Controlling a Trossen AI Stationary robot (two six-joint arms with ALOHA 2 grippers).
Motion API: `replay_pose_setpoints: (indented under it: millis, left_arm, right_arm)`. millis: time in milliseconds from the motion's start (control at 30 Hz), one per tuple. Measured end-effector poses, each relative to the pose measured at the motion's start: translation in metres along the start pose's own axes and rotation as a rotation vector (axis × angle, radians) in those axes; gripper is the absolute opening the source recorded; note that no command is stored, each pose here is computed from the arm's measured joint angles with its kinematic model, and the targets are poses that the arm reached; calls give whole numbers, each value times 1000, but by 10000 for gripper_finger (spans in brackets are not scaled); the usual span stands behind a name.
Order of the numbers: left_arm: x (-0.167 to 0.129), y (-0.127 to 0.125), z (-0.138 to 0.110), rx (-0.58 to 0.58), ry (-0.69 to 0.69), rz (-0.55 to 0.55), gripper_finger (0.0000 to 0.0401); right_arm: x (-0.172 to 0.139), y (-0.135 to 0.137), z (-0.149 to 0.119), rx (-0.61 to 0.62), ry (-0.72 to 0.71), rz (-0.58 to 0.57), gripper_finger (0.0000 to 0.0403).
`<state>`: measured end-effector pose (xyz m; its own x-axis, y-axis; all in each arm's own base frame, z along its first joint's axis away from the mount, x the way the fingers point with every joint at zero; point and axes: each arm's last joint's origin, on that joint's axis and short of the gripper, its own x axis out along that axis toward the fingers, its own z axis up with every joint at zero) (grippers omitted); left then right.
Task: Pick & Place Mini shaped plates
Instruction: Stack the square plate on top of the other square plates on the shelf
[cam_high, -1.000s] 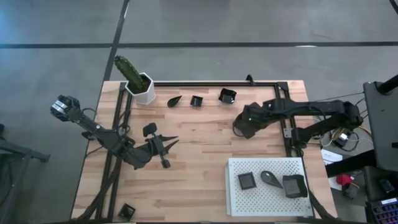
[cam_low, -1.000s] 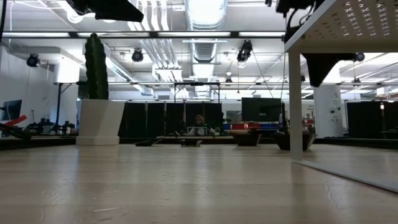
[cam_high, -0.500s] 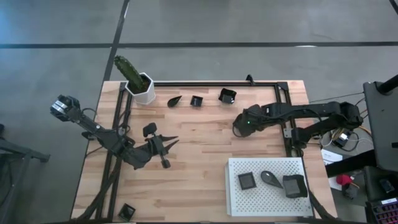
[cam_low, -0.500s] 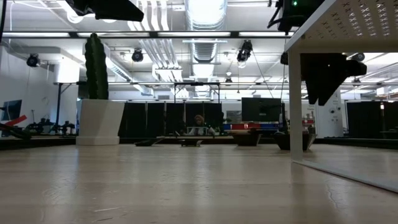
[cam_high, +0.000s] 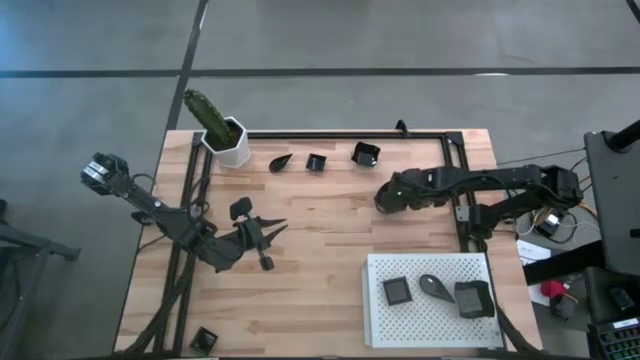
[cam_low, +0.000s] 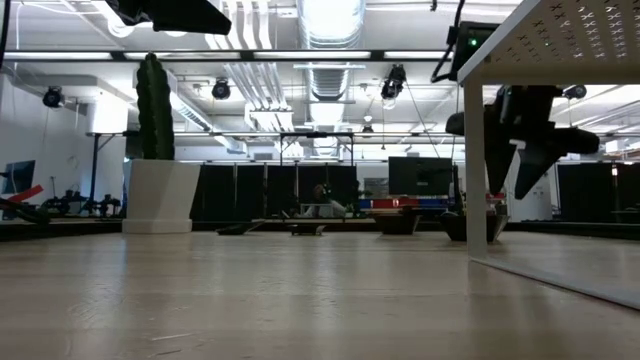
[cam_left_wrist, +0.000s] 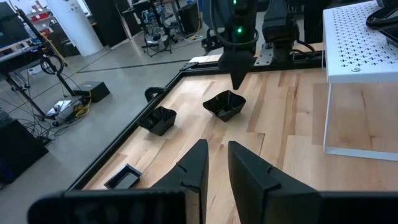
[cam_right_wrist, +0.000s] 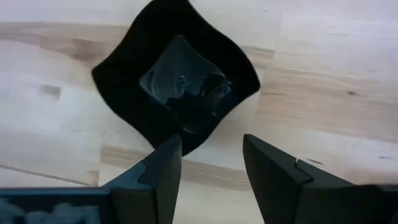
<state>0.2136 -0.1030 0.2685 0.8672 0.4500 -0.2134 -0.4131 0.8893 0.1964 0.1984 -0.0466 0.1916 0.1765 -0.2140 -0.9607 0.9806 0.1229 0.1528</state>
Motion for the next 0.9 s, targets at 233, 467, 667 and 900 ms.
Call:
replay_pose_setpoints:
  millis: [233,467,667,900]
  left_arm:
    - [0,0,0,6,0,0,58]
    - [0,0,0,5,0,-1,58]
    - [0,0,0,5,0,-1,58]
    - [0,0,0,5,0,-1,58]
  right_arm:
    - [12,-4,-1,52,-18,25,171]
    - [25,-9,-5,86,-27,52,169]
    - [29,-12,-7,87,-27,42,173]
    - [41,-19,-11,122,-41,64,173]
